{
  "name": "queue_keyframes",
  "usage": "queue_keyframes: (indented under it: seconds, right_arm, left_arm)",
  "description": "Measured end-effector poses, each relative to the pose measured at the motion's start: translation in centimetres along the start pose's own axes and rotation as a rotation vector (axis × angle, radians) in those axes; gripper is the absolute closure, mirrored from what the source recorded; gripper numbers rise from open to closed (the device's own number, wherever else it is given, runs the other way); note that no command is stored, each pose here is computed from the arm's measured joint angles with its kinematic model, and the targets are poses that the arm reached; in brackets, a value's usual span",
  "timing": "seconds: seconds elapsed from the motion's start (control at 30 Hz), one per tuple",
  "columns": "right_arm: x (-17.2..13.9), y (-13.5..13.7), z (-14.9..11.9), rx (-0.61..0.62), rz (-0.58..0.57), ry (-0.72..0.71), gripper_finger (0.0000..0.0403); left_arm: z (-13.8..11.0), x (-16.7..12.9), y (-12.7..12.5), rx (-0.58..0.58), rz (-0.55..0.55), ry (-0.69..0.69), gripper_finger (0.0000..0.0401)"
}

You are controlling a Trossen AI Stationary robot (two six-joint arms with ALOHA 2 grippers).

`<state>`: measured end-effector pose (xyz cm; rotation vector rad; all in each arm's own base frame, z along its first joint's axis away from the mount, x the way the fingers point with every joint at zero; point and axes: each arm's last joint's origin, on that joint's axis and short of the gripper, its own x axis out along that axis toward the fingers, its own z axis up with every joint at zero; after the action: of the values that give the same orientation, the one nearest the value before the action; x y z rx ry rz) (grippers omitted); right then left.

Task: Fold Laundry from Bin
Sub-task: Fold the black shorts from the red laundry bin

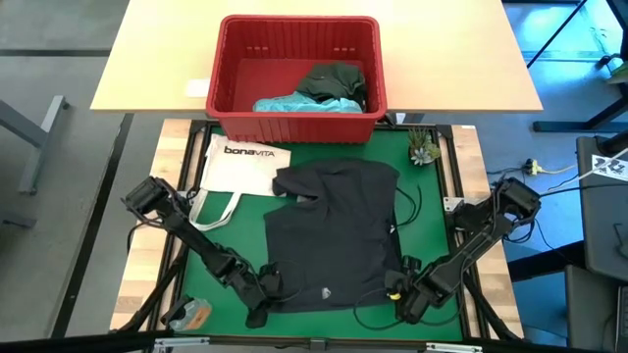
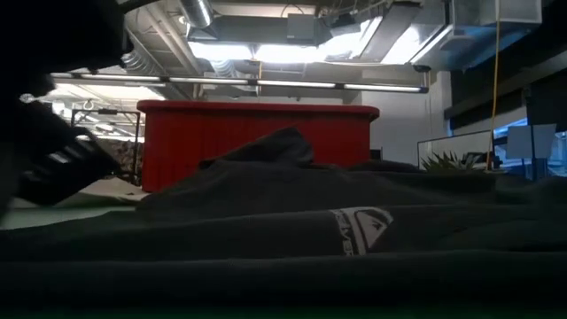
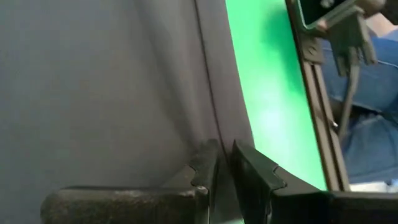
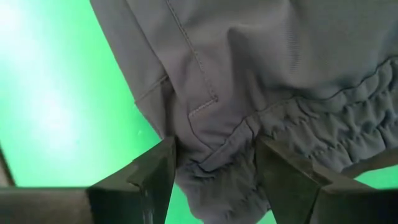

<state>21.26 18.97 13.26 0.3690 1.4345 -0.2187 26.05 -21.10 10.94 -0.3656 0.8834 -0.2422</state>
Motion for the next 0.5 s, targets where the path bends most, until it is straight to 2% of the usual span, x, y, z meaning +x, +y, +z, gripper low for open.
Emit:
queue_keyframes:
  seconds: [0.27, 0.5]
  right_arm:
    - [-0.6, 0.3, -0.5, 0.0, 0.121, 0.182, 0.0187]
    - [-1.8, 0.4, -0.6, -0.022, 0.148, 0.187, 0.0187]
  left_arm:
    - [-0.8, -0.1, -0.8, -0.059, -0.069, 0.068, 0.0358]
    - [0.1, -0.9, -1.5, -0.068, -0.149, 0.04, 0.0358]
